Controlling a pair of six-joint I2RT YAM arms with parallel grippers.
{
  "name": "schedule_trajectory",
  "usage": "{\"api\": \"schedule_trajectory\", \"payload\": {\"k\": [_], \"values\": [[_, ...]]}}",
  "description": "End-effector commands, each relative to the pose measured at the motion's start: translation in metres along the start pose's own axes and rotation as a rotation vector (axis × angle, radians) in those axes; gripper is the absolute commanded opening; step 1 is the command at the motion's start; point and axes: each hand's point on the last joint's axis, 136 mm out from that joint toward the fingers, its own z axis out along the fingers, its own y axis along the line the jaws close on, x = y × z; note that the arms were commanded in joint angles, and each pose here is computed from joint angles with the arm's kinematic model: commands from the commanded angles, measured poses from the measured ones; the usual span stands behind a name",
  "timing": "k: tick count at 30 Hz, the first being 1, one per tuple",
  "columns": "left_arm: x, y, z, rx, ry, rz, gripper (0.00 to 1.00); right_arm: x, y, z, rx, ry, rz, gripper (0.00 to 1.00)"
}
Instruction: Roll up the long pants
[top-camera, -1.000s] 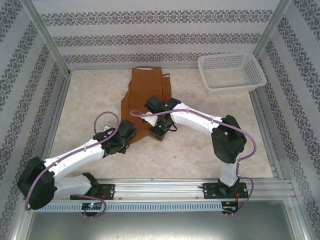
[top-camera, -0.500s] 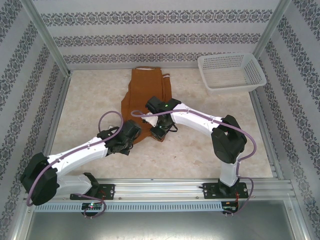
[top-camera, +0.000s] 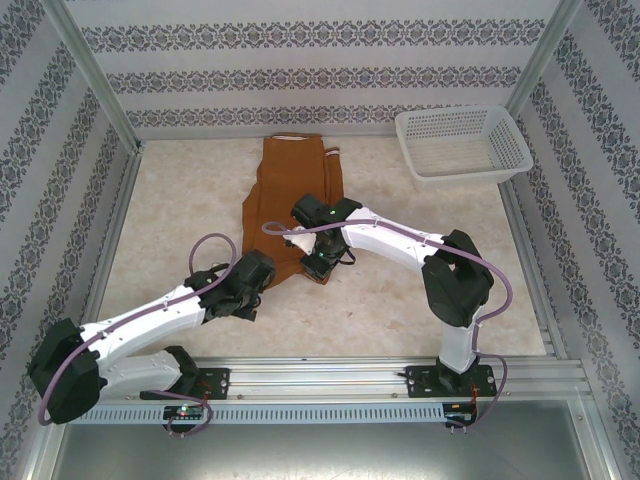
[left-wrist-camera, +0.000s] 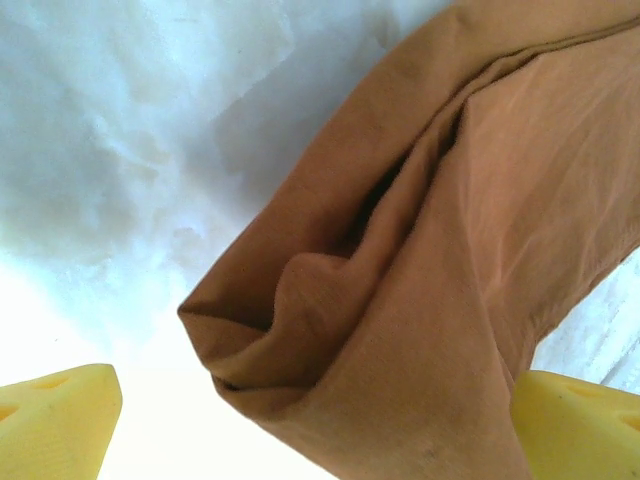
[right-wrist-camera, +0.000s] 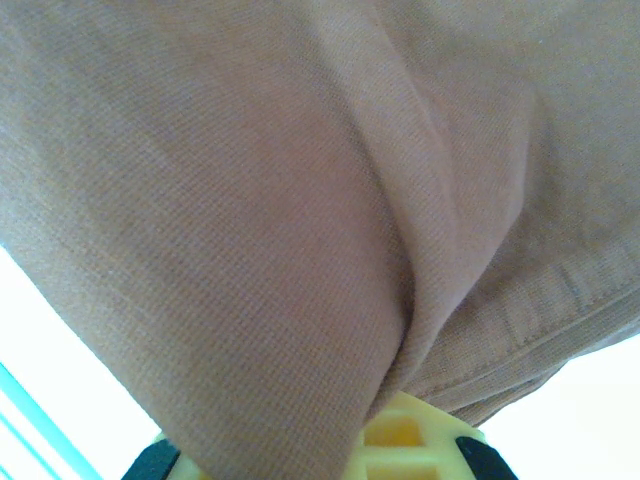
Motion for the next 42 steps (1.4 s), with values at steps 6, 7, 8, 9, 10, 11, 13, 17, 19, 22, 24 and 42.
{"api": "schedule_trajectory", "payload": {"k": [6, 7, 8, 9, 10, 11, 13, 17, 19, 22, 24, 42], "values": [[-0.008, -0.02, 0.016, 0.08, -0.119, -0.049, 1.0, -0.007, 0.012, -0.01, -0.034, -0.028, -0.011, 0.0], [-0.01, -0.023, 0.016, 0.088, -0.136, -0.05, 1.0, -0.006, 0.013, -0.011, -0.035, -0.025, -0.014, 0.0], [-0.014, -0.025, 0.014, 0.092, -0.155, -0.049, 0.96, -0.005, 0.014, -0.012, -0.037, -0.021, -0.016, 0.0], [-0.019, -0.027, 0.011, 0.094, -0.179, -0.052, 0.74, -0.004, 0.014, -0.013, -0.036, -0.018, -0.02, 0.0], [-0.026, -0.029, 0.006, 0.096, -0.209, -0.051, 0.53, -0.003, 0.013, -0.015, -0.033, -0.016, -0.026, 0.0], [-0.034, -0.029, 0.001, 0.095, -0.241, -0.048, 0.37, -0.001, 0.012, -0.015, -0.028, -0.011, -0.03, 0.0], [-0.053, -0.032, -0.012, 0.093, -0.307, -0.044, 0.09, 0.001, 0.009, -0.017, -0.028, 0.0, -0.032, 0.0], [-0.083, -0.033, -0.028, 0.072, -0.39, -0.057, 0.0, -0.003, 0.003, -0.018, -0.067, 0.014, -0.015, 0.0], [-0.091, -0.035, -0.031, 0.058, -0.408, -0.05, 0.0, -0.008, 0.001, -0.017, -0.093, 0.019, -0.007, 0.0], [-0.092, -0.043, -0.023, 0.017, -0.408, -0.008, 0.0, -0.013, -0.003, -0.013, -0.133, 0.057, 0.001, 0.0], [-0.09, -0.048, -0.012, -0.041, -0.391, 0.026, 0.0, -0.016, -0.007, -0.009, -0.154, 0.084, 0.0, 0.0], [-0.097, -0.056, 0.088, -0.426, -0.26, 0.173, 0.0, -0.024, -0.076, 0.023, -0.044, 0.142, 0.135, 0.84]]}}
